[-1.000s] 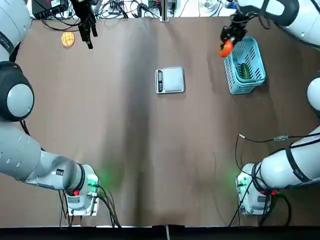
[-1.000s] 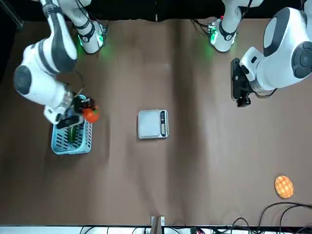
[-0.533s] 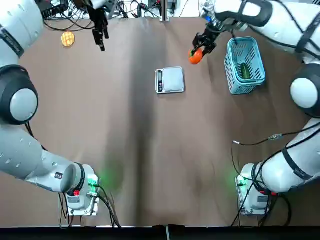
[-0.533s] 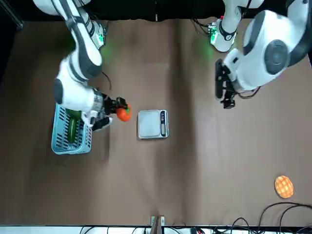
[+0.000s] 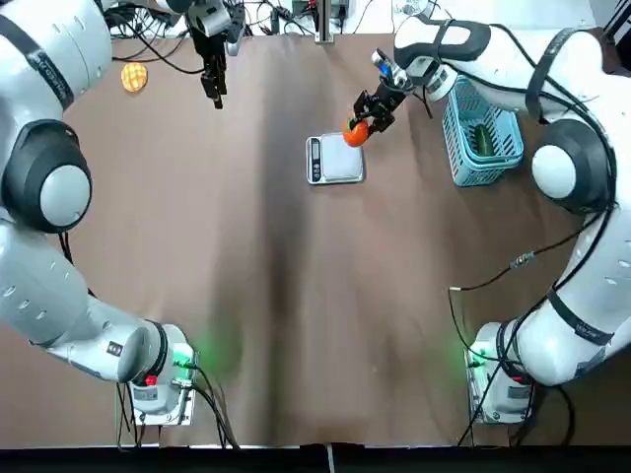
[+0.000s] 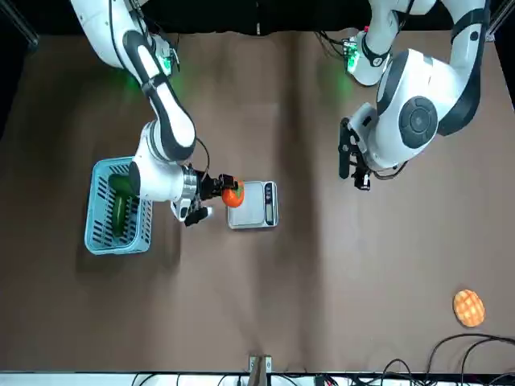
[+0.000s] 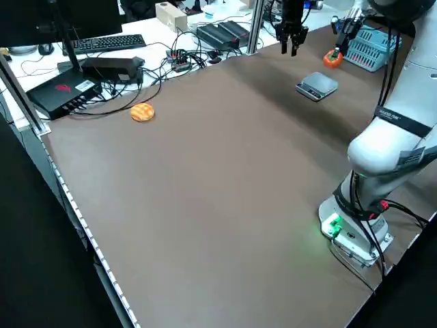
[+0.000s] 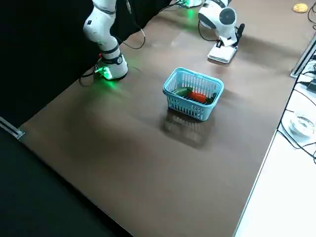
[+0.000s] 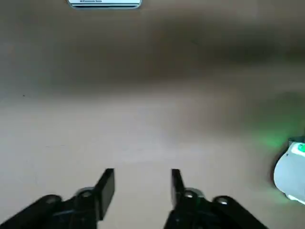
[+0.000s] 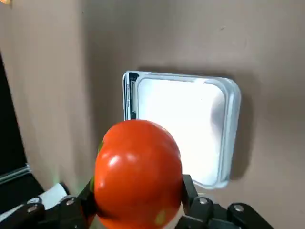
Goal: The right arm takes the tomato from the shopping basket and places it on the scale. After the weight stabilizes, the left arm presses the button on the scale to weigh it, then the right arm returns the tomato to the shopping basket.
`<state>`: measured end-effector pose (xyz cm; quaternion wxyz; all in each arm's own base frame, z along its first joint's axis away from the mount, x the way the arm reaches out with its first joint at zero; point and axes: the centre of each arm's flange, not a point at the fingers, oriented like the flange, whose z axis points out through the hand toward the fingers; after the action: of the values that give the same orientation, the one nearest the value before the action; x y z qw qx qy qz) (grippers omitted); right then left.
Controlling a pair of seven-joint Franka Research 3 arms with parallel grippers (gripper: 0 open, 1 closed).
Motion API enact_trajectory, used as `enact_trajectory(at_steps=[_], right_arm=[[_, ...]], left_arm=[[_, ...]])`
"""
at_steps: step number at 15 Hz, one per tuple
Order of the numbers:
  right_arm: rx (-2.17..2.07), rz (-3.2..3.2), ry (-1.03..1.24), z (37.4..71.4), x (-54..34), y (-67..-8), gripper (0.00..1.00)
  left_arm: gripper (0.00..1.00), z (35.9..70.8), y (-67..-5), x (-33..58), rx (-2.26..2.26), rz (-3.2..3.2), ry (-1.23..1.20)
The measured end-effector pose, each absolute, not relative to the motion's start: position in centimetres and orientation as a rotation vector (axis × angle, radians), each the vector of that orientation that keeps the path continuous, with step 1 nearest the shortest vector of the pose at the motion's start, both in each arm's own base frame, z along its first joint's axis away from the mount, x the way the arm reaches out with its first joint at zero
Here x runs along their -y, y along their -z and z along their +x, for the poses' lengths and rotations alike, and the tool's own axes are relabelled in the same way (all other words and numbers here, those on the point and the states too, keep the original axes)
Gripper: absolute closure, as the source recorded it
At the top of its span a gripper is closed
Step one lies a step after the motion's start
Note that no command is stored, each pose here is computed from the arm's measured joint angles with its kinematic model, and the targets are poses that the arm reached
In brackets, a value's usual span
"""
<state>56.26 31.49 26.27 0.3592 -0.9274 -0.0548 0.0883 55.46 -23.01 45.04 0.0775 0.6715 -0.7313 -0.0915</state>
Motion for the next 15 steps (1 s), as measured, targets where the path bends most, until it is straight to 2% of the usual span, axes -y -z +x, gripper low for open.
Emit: enact_trajectory(at_steps=[1, 2, 4, 7, 9, 10, 12, 15], right_arm=[[0.135, -2.376, -0.229, 56.4, -31.6, -25.6, 0.30], [0.128, -2.364, -0.230, 56.6, -31.7, -25.1, 0.30], [0.115, -2.347, -0.233, 56.9, -31.8, -24.3, 0.30], [0.115, -2.346, -0.242, 56.9, -31.8, -23.4, 0.30], [0.122, -2.347, -0.243, 57.0, -31.5, -22.8, 0.30], [0.128, -2.348, -0.244, 56.9, -31.5, -22.4, 0.30], [0.130, -2.349, -0.252, 56.9, -31.4, -21.8, 0.30], [0.128, -2.350, -0.259, 56.8, -31.4, -21.3, 0.30]], left_arm=[[0.61, 55.6, -44.7, 23.5, 2.220, 2.006, 0.273], [0.61, 55.6, -44.2, 24.1, 2.244, 1.998, 0.275], [0.73, 56.0, -42.8, 25.3, 2.269, 1.984, 0.258], [0.78, 56.4, -40.5, 27.5, 2.302, 1.960, 0.209], [0.91, 56.3, -39.4, 29.0, 2.322, 1.938, 0.186], [0.92, 56.1, -39.2, 29.7, 2.333, 1.926, 0.181], [1.00, 55.9, -39.1, 30.5, 2.348, 1.915, 0.165], [0.99, 55.6, -38.7, 31.5, 2.336, 1.934, 0.163]])
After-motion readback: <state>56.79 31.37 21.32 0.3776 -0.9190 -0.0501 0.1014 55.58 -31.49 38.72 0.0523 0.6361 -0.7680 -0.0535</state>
